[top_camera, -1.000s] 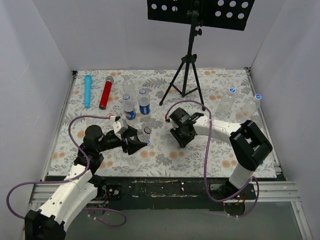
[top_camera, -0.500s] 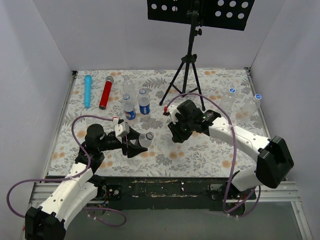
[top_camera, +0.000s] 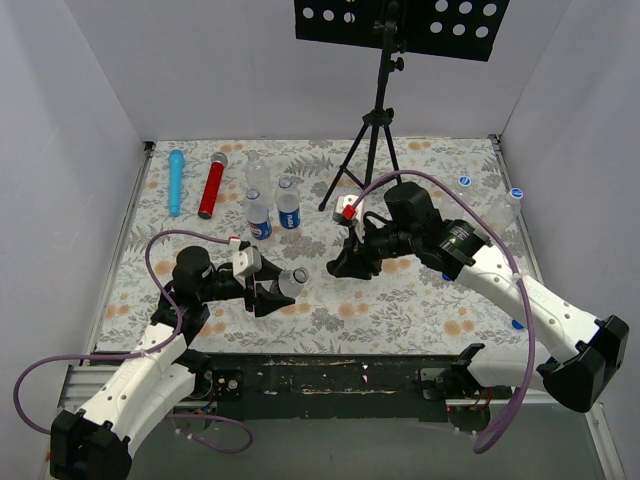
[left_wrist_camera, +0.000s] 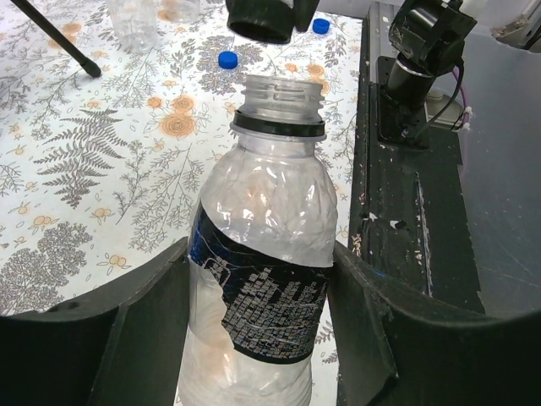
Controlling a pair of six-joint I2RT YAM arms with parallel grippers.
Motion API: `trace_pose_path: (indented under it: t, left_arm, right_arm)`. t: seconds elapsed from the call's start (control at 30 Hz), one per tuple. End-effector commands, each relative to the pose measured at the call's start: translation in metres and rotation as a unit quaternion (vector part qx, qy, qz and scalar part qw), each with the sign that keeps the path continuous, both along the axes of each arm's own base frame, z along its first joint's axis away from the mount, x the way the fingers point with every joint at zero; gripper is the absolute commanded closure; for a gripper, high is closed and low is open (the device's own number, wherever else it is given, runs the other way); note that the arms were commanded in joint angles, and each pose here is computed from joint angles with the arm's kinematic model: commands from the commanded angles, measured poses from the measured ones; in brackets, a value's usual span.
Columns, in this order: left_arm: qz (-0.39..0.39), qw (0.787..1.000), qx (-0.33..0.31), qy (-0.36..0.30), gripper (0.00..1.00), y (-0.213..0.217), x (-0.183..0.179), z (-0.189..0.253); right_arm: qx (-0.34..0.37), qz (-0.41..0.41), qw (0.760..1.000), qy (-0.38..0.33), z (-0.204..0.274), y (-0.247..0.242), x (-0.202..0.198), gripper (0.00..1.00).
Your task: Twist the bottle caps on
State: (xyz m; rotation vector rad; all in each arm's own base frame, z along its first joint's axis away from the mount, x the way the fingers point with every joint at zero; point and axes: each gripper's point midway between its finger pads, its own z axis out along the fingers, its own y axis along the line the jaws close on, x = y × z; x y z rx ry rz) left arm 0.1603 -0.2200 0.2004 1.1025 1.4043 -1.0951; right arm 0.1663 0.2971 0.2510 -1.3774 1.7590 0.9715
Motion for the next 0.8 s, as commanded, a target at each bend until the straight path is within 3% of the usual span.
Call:
trace_pose_path:
  t: [0.0,0.77]
  left_arm:
    - [-0.008,1.0,0.0,-0.025,0.64,-0.002,0.001,0.014]
    - [-0.032,0.999,0.0,-0.019,0.68,-0.006,-0.007,0.014]
  right_arm:
    - [0.07,0.077,0.994,-0.046,0.045,0.018,-0.014,0.79]
    - [0.05,0.138,0.988,-0.05,0.041,0.053,-0.027,0.8]
